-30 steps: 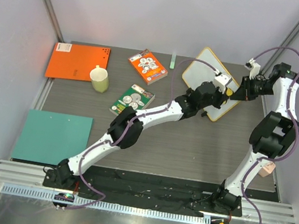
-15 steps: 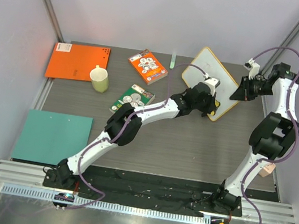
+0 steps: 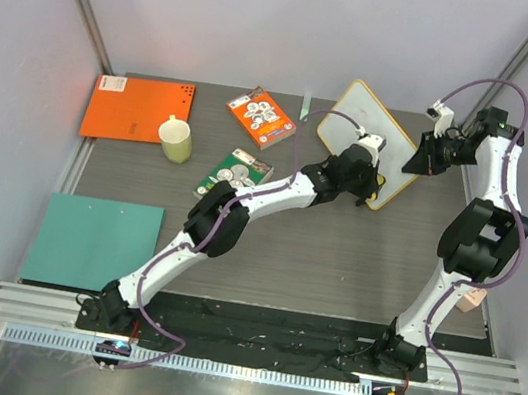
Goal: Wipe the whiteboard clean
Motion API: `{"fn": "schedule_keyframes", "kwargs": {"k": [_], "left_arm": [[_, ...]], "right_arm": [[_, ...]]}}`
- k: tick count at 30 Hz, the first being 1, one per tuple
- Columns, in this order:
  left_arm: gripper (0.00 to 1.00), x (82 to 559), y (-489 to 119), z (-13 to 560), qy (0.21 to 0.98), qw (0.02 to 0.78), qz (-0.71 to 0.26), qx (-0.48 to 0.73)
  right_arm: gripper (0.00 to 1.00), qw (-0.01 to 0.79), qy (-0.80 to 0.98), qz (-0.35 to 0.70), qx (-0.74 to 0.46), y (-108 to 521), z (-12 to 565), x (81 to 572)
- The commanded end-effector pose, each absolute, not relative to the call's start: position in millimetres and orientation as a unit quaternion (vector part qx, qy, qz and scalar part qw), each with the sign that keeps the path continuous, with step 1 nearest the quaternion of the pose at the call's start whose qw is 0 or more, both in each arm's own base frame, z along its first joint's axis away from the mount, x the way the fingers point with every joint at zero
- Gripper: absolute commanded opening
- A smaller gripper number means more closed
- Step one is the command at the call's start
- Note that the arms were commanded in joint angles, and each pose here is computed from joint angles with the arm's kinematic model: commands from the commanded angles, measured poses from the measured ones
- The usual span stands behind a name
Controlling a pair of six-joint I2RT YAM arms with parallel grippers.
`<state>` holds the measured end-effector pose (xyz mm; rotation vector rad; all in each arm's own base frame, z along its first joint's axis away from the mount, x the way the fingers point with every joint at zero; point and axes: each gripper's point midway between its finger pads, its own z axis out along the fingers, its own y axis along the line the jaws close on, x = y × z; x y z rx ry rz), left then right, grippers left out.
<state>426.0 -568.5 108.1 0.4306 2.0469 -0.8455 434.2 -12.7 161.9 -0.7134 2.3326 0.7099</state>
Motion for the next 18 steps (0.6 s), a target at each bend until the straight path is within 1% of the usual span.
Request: {"fn": "schedule_keyframes", "kwargs": {"k": [1,7,10,14,18], "left_arm": [[0.0,478,-551,180,0.756,0.54,-0.358,0.088],[0.0,491,-534,175,0.746,0.57,-0.34,0.046],[0.0,507,-515,171,0.735,0.6,-0.315,0.004],[0.0,529,-492,155,0.735,0.607,-0.299,-0.049],[0.0,543,-483,145,0.725,0.617,-0.297,-0.076]], "right_arm": [[0.01,0.113,0.894,0.328,-0.283,27,103,365],[0.01,0.11,0.895,0.326,-0.283,27,100,366],[0.01,0.11,0.896,0.324,-0.284,26,101,367],[0.01,0.11,0.896,0.323,-0.285,26,102,365],[0.01,0.106,0.896,0.321,-0.287,25,101,364]]}}
